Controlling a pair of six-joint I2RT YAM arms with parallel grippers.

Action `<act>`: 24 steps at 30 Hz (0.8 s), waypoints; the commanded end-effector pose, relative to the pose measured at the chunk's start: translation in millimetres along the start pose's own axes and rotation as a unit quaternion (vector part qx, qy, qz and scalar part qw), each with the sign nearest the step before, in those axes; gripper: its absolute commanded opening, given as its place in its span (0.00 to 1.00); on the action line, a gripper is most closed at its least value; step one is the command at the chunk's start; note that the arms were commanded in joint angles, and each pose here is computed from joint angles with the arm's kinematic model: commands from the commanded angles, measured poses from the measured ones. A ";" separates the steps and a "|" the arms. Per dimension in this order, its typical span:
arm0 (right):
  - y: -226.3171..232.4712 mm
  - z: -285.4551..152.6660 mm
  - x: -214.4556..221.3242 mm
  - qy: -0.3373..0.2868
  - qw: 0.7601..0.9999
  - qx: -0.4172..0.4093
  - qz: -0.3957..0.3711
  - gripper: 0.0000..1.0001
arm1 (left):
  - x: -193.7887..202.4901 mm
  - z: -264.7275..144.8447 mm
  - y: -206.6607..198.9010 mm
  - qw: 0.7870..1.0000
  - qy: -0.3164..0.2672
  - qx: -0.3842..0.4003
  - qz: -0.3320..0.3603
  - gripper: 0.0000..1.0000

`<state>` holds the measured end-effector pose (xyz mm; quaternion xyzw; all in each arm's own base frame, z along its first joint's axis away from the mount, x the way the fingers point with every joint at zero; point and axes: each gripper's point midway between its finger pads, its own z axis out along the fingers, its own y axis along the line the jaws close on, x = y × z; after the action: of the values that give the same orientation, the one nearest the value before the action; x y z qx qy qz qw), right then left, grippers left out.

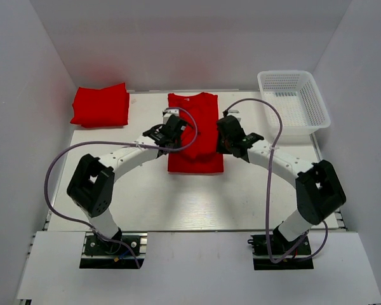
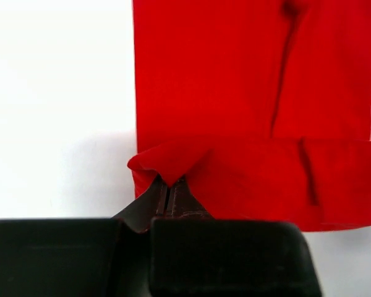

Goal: Fold and stack the t-shirts
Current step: Fold the folded rectangular tshirt in 1/3 of the way

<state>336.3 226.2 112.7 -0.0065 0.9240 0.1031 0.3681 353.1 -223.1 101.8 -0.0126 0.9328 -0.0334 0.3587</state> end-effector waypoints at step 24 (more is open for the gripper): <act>0.5 86.6 -88.2 -0.028 0.997 -0.076 -0.013 0.00 | -77.4 86.3 -1.9 0.997 -0.011 0.073 -0.014 0.00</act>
<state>431.7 226.9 83.1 -0.0324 0.9271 0.1404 0.3459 447.2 -215.6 67.9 -0.0017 0.9386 -0.0715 0.3375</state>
